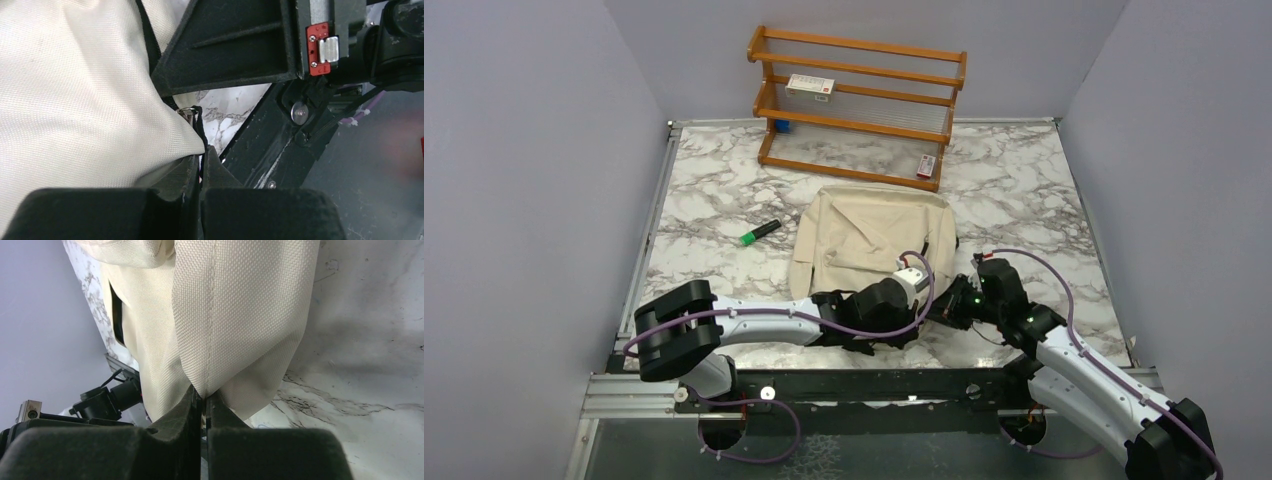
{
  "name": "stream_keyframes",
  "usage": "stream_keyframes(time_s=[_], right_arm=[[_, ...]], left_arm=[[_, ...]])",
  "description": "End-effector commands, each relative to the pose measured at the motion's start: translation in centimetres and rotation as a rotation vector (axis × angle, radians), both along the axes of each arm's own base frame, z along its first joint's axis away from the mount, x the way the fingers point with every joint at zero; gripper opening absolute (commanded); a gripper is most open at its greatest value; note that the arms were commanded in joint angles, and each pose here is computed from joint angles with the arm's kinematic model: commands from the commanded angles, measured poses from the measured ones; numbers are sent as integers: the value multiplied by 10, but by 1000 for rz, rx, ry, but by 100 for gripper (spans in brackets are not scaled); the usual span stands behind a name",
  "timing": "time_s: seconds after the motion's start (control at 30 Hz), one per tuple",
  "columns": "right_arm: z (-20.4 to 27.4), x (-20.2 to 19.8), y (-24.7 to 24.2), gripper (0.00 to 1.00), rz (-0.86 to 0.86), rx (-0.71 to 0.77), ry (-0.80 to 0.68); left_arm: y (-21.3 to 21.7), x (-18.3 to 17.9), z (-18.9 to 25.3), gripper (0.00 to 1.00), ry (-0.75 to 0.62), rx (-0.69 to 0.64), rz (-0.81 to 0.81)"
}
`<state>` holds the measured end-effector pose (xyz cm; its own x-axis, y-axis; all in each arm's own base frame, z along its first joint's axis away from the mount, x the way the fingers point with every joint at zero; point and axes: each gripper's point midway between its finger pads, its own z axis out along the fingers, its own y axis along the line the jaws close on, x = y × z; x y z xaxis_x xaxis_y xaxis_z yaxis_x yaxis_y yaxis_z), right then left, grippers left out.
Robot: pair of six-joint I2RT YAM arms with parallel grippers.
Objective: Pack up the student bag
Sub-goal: Zip the student bag at the center of the board.
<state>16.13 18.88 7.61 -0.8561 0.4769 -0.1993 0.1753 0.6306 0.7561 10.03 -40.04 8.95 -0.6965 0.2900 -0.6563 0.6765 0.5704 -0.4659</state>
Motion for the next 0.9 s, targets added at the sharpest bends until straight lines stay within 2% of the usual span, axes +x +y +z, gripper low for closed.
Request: stream_keyframes(time_s=[0.0, 0.1, 0.17, 0.23, 0.43, 0.5, 0.57, 0.87], right_arm=[[-6, -1, -4, 7, -18, -17, 9], [-6, -1, -4, 7, -22, -13, 8], [-6, -1, -4, 7, -21, -13, 9], [-6, -1, -4, 7, -19, -12, 8], [-5, -1, -4, 7, -17, -16, 7], [-4, -1, -4, 7, -16, -15, 7], [-4, -1, -4, 7, -16, -16, 7], [-4, -2, -5, 7, -22, -17, 6]], left_arm=[[-13, -29, 19, 0, 60, -99, -137], [-5, -33, 6, 0, 86, -71, -131], [-1, -32, 1, 6, 90, -60, -115], [2, -30, -1, 8, 83, -55, -97], [-1, -23, 6, 9, 56, -73, -69], [-4, -22, 8, 6, 54, -80, -70], [-6, -22, 10, 0, 53, -89, -71], [-10, -21, 28, 0, 34, -142, -76]])
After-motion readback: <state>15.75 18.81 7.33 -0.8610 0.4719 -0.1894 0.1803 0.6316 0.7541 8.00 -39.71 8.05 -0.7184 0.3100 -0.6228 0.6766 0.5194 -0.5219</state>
